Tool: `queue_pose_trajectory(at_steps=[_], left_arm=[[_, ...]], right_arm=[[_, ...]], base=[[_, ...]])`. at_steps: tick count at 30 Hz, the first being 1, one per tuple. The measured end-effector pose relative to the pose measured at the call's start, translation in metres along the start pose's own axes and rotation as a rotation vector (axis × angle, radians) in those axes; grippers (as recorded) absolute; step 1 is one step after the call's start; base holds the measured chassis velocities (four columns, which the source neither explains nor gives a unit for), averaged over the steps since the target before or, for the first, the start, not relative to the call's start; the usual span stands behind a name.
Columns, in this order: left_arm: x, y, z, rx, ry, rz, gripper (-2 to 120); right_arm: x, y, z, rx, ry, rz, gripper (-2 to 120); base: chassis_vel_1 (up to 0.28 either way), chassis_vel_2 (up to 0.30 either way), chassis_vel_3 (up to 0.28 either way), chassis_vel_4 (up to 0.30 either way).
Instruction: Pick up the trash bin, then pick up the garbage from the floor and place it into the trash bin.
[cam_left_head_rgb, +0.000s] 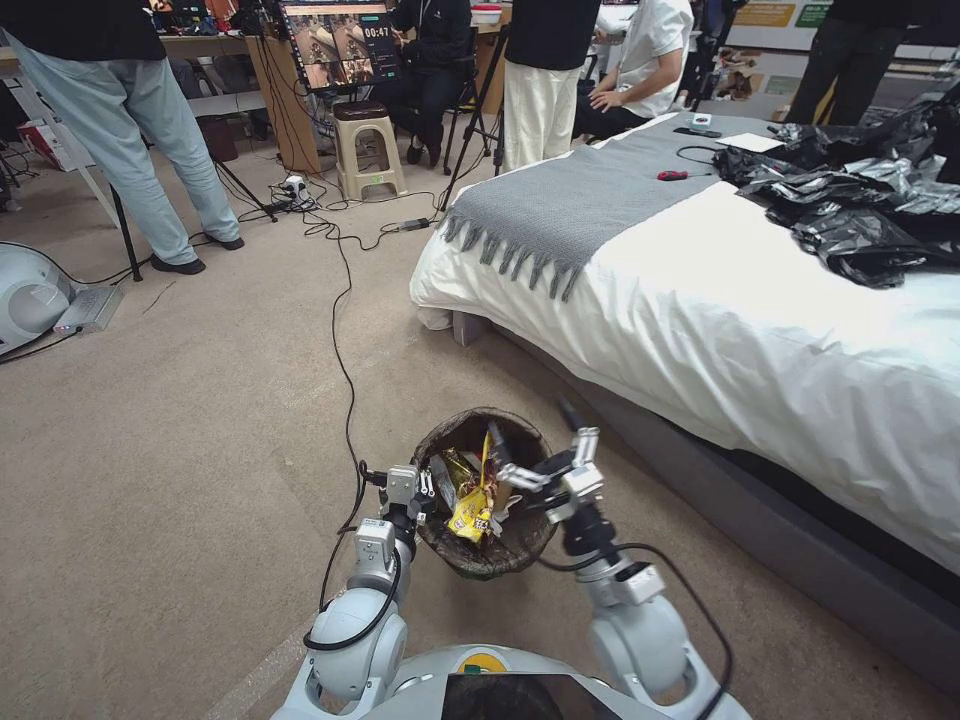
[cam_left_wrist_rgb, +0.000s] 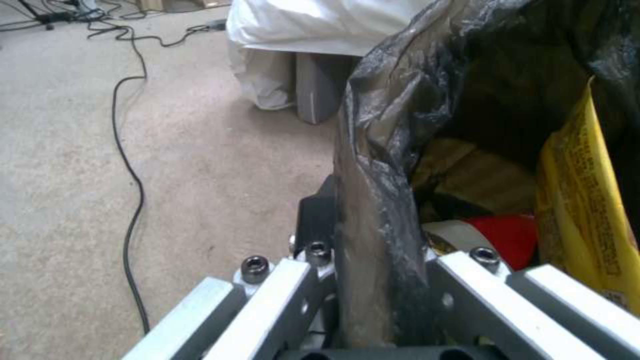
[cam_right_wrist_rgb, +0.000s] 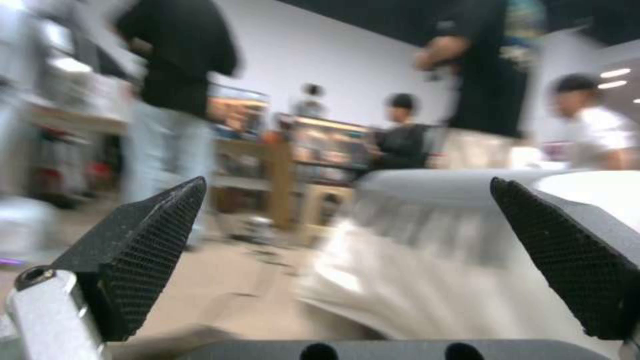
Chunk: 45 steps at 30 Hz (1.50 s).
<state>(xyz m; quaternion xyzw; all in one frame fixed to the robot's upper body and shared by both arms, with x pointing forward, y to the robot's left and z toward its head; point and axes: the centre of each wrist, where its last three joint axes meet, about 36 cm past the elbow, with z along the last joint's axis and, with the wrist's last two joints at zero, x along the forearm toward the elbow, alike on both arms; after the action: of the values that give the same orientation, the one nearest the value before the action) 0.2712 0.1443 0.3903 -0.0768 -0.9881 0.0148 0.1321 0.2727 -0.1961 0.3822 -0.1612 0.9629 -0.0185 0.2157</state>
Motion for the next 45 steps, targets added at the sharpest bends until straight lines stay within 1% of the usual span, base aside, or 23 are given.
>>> queue_pose_trajectory(at_steps=[1,2,3,5,6,9,13,17,27,39,42,43,45], left_arm=[[0.0,0.001,0.0,0.001,0.0,-0.001,0],[0.0,0.001,0.0,0.001,0.0,-0.001,0],[0.0,0.001,0.0,0.001,0.0,-0.002,0],[-0.001,0.001,-0.001,0.005,-0.003,0.0,0],[-0.001,0.001,-0.001,0.005,-0.003,0.0,0],[-0.002,0.001,-0.002,0.01,-0.007,-0.001,0],[-0.002,0.001,-0.005,0.017,-0.011,0.001,0],[0.0,0.002,-0.005,0.021,-0.012,-0.001,0],[0.001,0.002,-0.007,0.023,-0.014,0.001,0],[0.004,0.004,-0.017,0.028,-0.035,0.0,0],[0.006,0.011,-0.03,0.047,-0.067,-0.022,0],[0.006,0.011,-0.03,0.047,-0.067,-0.022,0],[0.008,0.017,-0.044,0.065,-0.1,-0.042,0]], right_arm=[[0.006,-0.009,-0.001,0.029,0.012,0.04,100],[0.006,-0.009,-0.001,0.029,0.012,0.04,100],[0.011,-0.015,-0.001,0.046,0.02,0.074,100],[0.027,-0.028,0.01,0.079,0.057,0.147,100],[0.027,-0.028,0.01,0.079,0.057,0.147,100],[0.05,-0.038,0.026,0.096,0.104,0.2,100],[0.064,-0.04,0.038,0.093,0.135,0.223,100],[0.068,-0.038,0.045,0.087,0.145,0.229,100],[0.062,-0.036,0.046,0.078,0.135,0.216,100],[0.06,-0.036,0.046,0.077,0.135,0.214,100],[0.06,-0.037,0.046,0.08,0.137,0.215,100],[0.06,-0.037,0.046,0.08,0.137,0.215,100],[0.061,-0.039,0.047,0.083,0.139,0.215,100]], base=[[0.0,0.0,0.0,0.0],[0.0,0.0,0.0,0.0],[0.0,0.0,0.0,0.0],[0.0,0.0,0.0,0.0],[0.0,0.0,0.0,0.0],[0.0,0.0,0.0,0.0],[0.0,0.0,0.0,0.0],[0.0,0.0,0.0,0.0],[0.0,0.0,0.0,0.0],[0.045,0.045,0.047,0.046],[0.084,0.088,0.093,0.085],[0.084,0.082,0.115,0.087],[0.097,0.109,0.105,0.11]])
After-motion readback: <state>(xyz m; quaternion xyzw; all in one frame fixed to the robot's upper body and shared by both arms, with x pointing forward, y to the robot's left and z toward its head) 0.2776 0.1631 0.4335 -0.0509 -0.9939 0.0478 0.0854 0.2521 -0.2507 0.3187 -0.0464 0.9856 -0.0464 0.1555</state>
